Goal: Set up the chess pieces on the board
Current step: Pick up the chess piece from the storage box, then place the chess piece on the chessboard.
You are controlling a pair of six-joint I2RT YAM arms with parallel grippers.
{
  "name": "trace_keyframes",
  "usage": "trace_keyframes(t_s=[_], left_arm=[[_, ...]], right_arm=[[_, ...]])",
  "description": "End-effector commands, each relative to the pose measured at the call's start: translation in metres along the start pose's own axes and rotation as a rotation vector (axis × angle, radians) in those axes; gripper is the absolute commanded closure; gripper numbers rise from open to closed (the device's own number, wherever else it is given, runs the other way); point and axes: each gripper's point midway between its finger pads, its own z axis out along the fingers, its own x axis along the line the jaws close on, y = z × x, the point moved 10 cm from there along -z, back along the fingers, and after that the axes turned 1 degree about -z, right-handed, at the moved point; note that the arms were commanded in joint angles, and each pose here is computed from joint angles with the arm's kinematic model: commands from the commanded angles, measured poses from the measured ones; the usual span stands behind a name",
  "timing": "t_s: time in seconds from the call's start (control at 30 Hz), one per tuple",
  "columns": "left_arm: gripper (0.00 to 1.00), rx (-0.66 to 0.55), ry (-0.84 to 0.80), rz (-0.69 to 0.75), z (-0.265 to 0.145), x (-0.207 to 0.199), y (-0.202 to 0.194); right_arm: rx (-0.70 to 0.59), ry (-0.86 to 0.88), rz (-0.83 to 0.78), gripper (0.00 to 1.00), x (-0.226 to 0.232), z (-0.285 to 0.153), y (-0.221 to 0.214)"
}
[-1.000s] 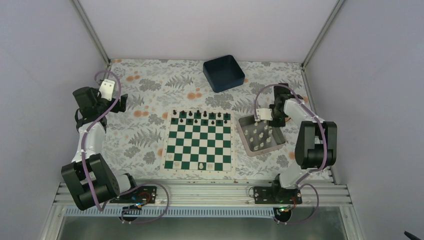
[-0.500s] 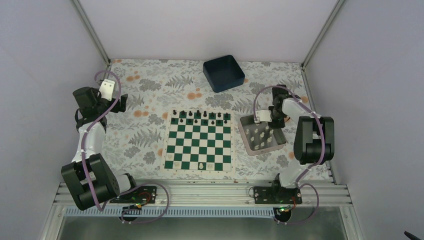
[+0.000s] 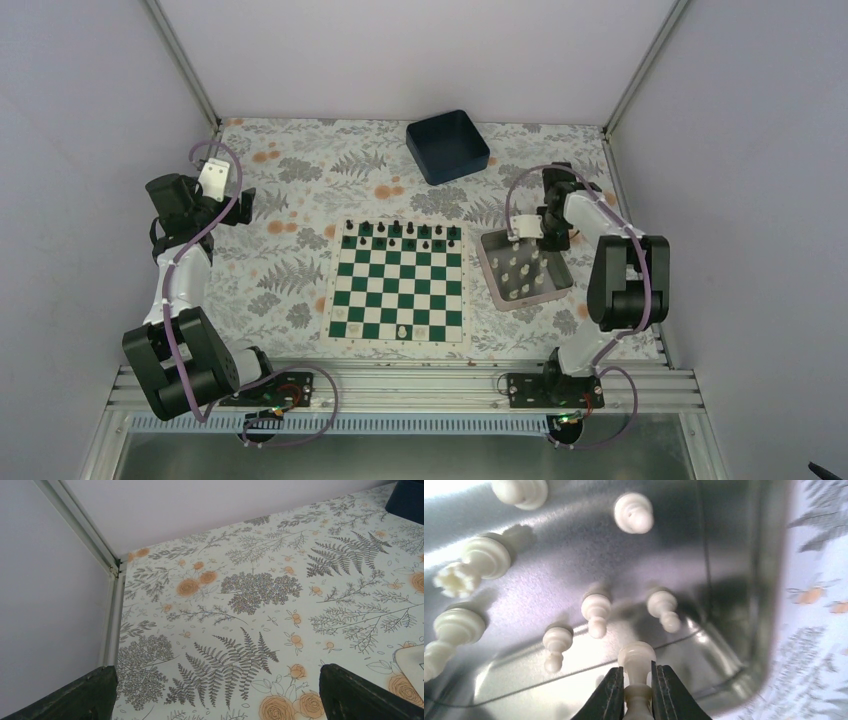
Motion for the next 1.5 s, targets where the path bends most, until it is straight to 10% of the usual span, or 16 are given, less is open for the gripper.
trace_keyframes(t_s=[0.0, 0.37, 0.8, 1.47], left_arm=[[0.00, -0.015, -0.013, -0.001, 0.000, -0.001, 0.001], [0.00, -0.023, -0.020, 0.000, -0.002, -0.001, 0.004], [0.00, -0.024, -0.031, -0.001, -0.003, -0.003, 0.004], [0.00, -0.033, -0.028, 0.002, -0.006, -0.004, 0.005]], right_arm=[[-0.058, -0.069, 0.010, 0.90, -0.008, -0.050, 0.011], [-0.257, -0.053, -0.238, 0.89, 0.036, -0.136, 0.142], [-0.322, 0.062, -0.606, 0.88, 0.124, -0.135, 0.299], [-0.267, 0.155, -0.807, 0.87, 0.197, -0.095, 0.359]])
